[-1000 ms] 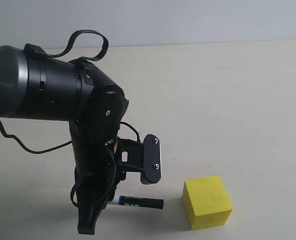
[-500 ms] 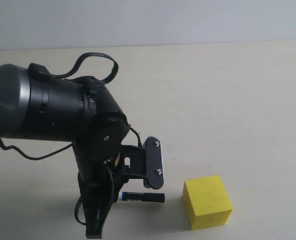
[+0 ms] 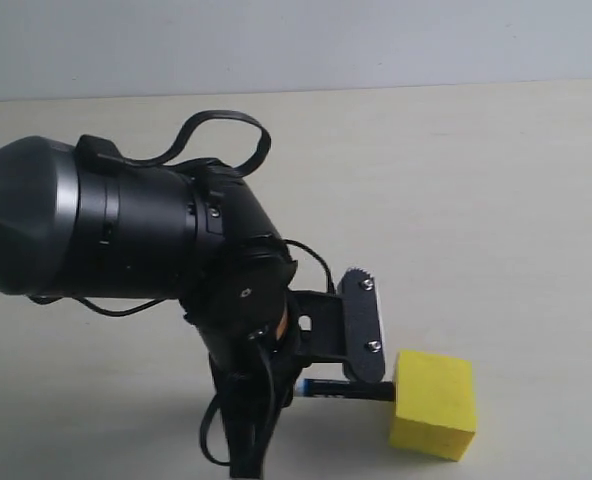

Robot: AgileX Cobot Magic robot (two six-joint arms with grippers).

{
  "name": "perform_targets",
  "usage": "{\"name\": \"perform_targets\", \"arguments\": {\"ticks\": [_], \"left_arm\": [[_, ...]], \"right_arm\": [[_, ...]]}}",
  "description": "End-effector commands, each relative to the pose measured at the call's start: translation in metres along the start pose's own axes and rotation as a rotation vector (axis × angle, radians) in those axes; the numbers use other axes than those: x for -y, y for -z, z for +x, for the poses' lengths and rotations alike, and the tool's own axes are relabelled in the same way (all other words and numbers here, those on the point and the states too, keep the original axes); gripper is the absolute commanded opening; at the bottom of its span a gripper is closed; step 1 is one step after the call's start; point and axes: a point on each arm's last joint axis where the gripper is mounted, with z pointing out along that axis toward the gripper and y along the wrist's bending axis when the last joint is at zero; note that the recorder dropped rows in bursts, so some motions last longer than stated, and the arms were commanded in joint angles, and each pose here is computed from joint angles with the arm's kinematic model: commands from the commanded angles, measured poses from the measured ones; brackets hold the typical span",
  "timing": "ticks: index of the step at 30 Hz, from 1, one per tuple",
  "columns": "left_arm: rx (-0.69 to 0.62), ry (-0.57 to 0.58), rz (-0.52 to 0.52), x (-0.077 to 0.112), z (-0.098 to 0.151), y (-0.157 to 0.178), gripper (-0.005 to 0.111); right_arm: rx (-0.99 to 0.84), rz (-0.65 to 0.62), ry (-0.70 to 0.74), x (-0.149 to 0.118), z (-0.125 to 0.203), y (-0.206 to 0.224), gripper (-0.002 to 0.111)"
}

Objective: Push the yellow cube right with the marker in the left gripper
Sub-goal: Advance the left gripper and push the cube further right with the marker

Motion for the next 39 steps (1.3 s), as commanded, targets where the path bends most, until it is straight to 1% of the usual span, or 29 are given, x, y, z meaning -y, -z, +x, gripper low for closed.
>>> {"name": "perform_targets", "arguments": {"ticks": [1, 7, 9, 12, 15, 18, 24, 28, 33, 35, 37, 39], "left_arm": [[0.027, 0.001, -0.012, -0.005, -0.014, 0.01, 0.0], [-0.073, 0.018, -0.003, -0.018, 0.006, 0.014, 0.0], [-0.095, -0.006, -0.021, -0.019, 0.008, 0.014, 0.0], [-0.089, -0.011, -0.024, -0.02, 0.007, 0.014, 0.0], [-0.09, -0.035, -0.006, -0.016, 0.005, 0.01, 0.0], [-0.073, -0.059, -0.011, -0.011, -0.002, 0.006, 0.0], [-0.038, -0.152, -0.011, 0.012, -0.023, 0.006, 0.0], [-0.034, -0.149, -0.002, 0.017, -0.026, 0.007, 0.0], [-0.092, -0.077, 0.023, 0.004, -0.012, 0.007, 0.0], [-0.079, -0.052, 0.013, -0.003, -0.008, 0.009, 0.0], [-0.062, -0.063, -0.021, -0.01, -0.007, 0.009, 0.0], [-0.049, -0.073, -0.032, -0.011, -0.01, 0.007, 0.0]], "right_arm": [[0.016, 0.003, -0.002, 0.0, 0.0, 0.001, 0.0], [0.016, 0.003, -0.002, 0.0, 0.0, 0.001, 0.0], [0.016, 0.003, -0.002, 0.0, 0.0, 0.001, 0.0], [0.016, 0.003, -0.002, 0.0, 0.0, 0.001, 0.0], [0.016, 0.003, -0.002, 0.0, 0.0, 0.001, 0.0], [0.016, 0.003, -0.002, 0.0, 0.0, 0.001, 0.0], [0.016, 0.003, -0.002, 0.0, 0.0, 0.001, 0.0], [0.016, 0.003, -0.002, 0.0, 0.0, 0.001, 0.0], [0.016, 0.003, -0.002, 0.0, 0.0, 0.001, 0.0], [0.016, 0.003, -0.002, 0.0, 0.0, 0.001, 0.0], [0.016, 0.003, -0.002, 0.0, 0.0, 0.001, 0.0], [0.016, 0.003, -0.002, 0.0, 0.0, 0.001, 0.0]]}}
